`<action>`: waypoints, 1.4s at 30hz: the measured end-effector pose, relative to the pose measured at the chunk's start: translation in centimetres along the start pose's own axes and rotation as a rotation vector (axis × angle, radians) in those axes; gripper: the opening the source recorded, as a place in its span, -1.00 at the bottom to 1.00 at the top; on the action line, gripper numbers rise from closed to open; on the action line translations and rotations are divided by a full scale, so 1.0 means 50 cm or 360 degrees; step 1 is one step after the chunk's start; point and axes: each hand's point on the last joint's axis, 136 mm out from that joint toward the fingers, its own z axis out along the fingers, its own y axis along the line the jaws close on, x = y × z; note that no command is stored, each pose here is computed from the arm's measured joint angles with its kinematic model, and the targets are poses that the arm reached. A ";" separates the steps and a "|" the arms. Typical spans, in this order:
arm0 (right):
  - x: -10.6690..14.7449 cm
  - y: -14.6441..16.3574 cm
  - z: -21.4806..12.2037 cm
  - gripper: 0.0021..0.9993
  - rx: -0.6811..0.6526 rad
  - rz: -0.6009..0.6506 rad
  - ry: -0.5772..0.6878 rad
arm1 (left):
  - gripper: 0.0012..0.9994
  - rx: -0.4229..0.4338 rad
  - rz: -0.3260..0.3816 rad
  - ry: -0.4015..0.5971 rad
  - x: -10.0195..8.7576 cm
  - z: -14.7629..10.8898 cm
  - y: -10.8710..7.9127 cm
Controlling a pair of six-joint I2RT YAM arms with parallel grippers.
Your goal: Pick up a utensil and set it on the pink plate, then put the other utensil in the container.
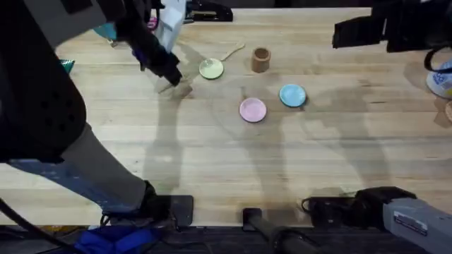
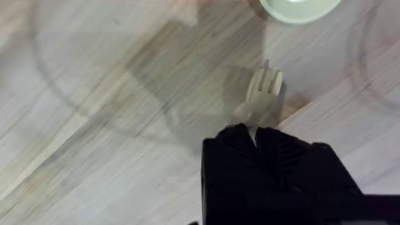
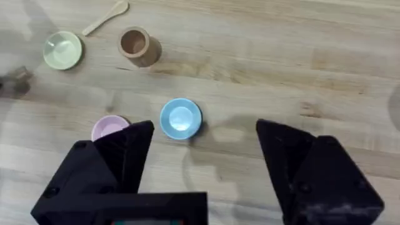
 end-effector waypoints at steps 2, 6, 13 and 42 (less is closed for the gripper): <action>0.000 0.000 0.000 0.99 0.0000 0.0001 0.0000 | -0.92 -0.0009 -0.0027 -0.0010 -0.012 -0.025 0.005; 0.000 0.000 0.000 0.99 0.0000 0.0001 0.0000 | -0.92 -0.0008 -0.0060 -0.0014 -0.029 -0.065 0.002; 0.000 0.000 0.000 0.99 0.0001 0.0001 0.0000 | -0.92 0.0025 -0.0056 0.0009 -0.053 -0.096 -0.064; 0.000 0.000 0.000 0.99 0.0001 0.0001 0.0000 | -0.92 0.0052 -0.0310 -0.0119 -0.164 -0.085 -0.478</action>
